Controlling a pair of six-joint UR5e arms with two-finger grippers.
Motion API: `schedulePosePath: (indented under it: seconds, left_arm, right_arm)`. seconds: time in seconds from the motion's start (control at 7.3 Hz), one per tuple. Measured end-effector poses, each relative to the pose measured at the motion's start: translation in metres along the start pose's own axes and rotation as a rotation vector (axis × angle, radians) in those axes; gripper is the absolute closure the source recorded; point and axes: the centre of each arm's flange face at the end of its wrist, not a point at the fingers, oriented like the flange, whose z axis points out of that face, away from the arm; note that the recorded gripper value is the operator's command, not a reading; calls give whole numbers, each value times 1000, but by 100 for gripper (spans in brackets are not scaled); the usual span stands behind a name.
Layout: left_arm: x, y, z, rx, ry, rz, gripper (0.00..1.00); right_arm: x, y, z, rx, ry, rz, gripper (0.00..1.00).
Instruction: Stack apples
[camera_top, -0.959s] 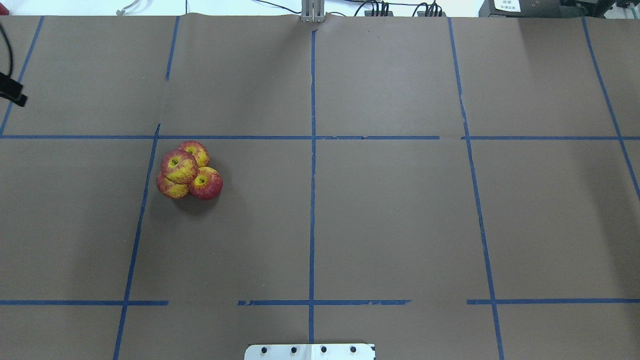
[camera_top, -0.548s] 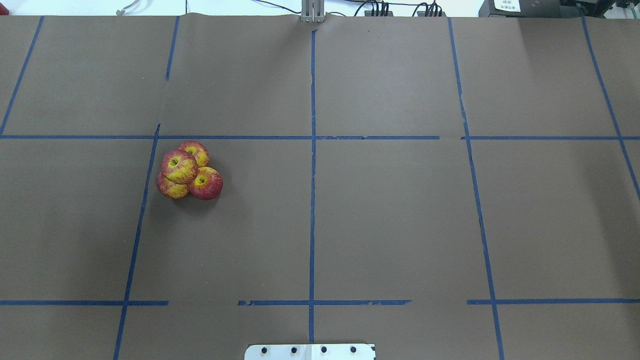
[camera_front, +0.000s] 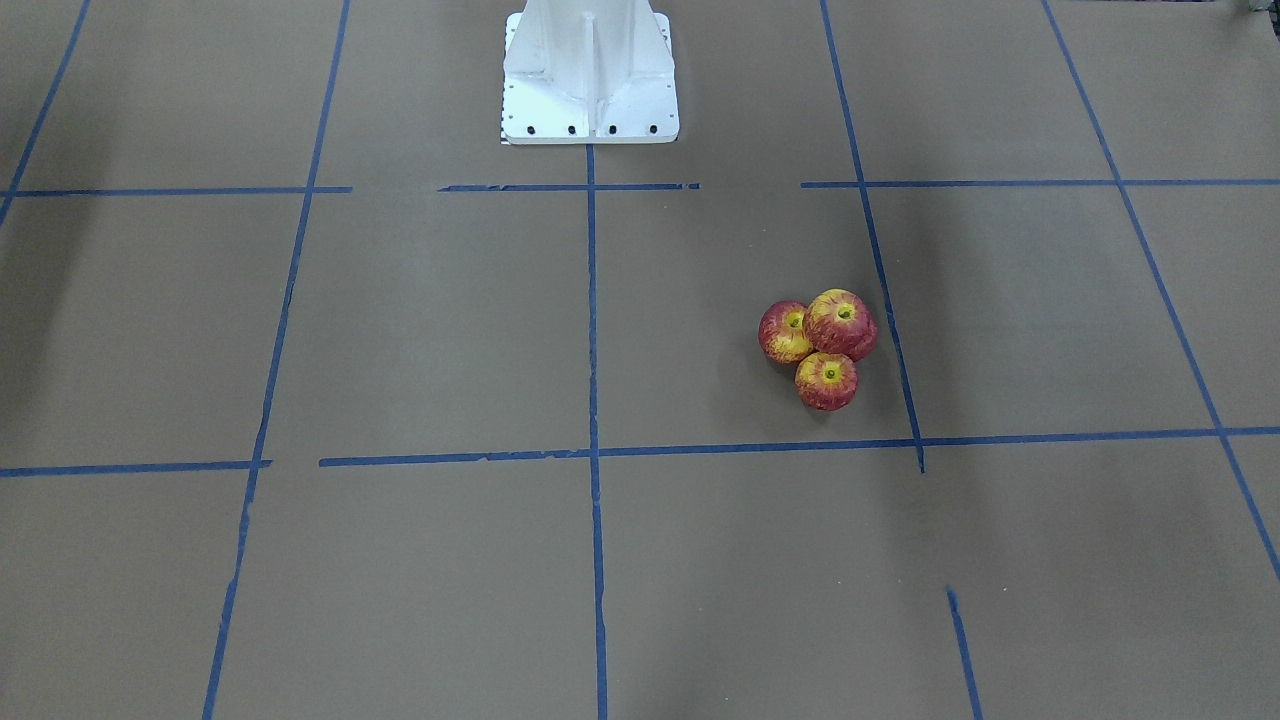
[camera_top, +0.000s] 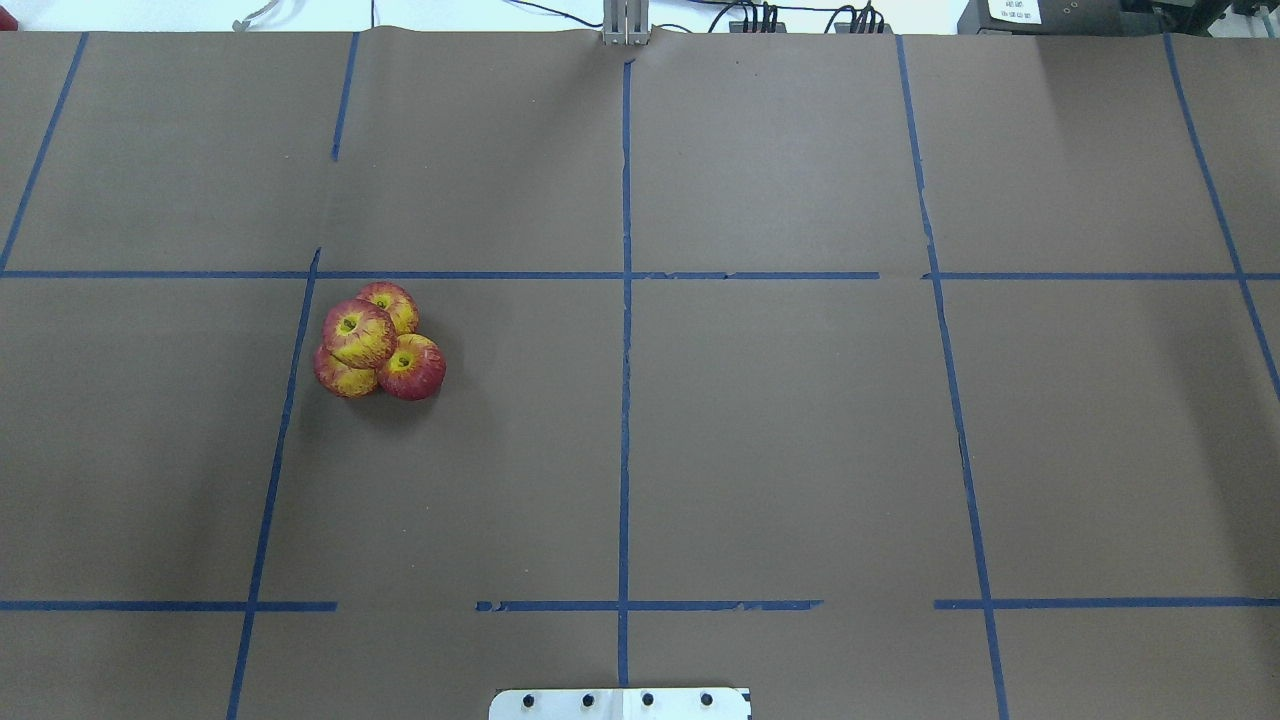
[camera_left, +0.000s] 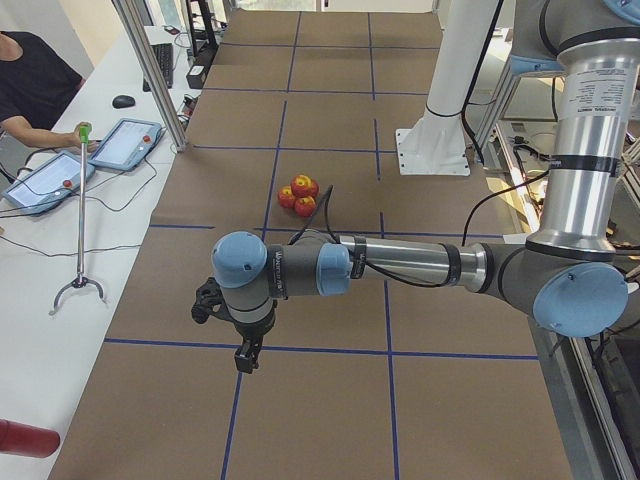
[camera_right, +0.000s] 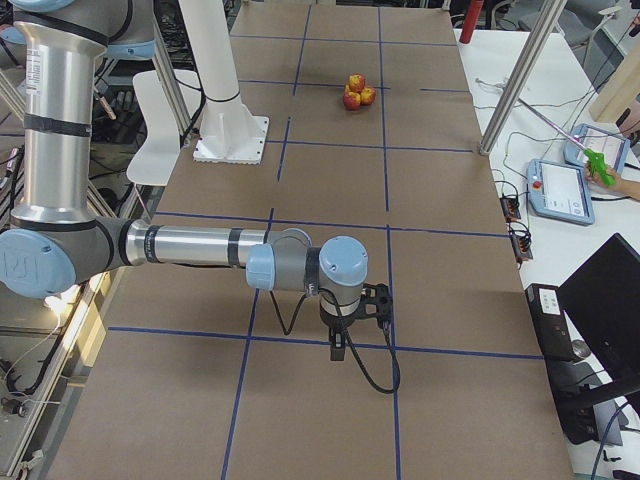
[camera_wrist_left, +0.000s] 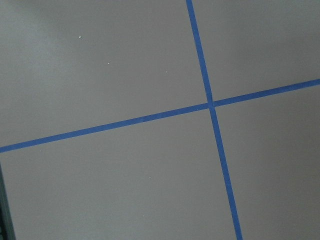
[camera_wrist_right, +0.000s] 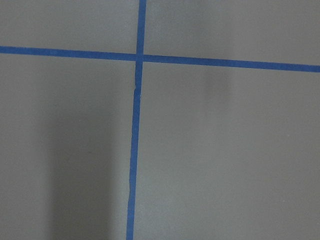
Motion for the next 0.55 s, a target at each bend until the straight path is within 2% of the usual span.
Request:
schedulePosePath:
  seconds: [0.55]
  left_arm:
    - [-4, 21, 12, -15, 12, -3, 0]
  right_arm:
    - [0, 0, 0, 0, 0, 0, 0]
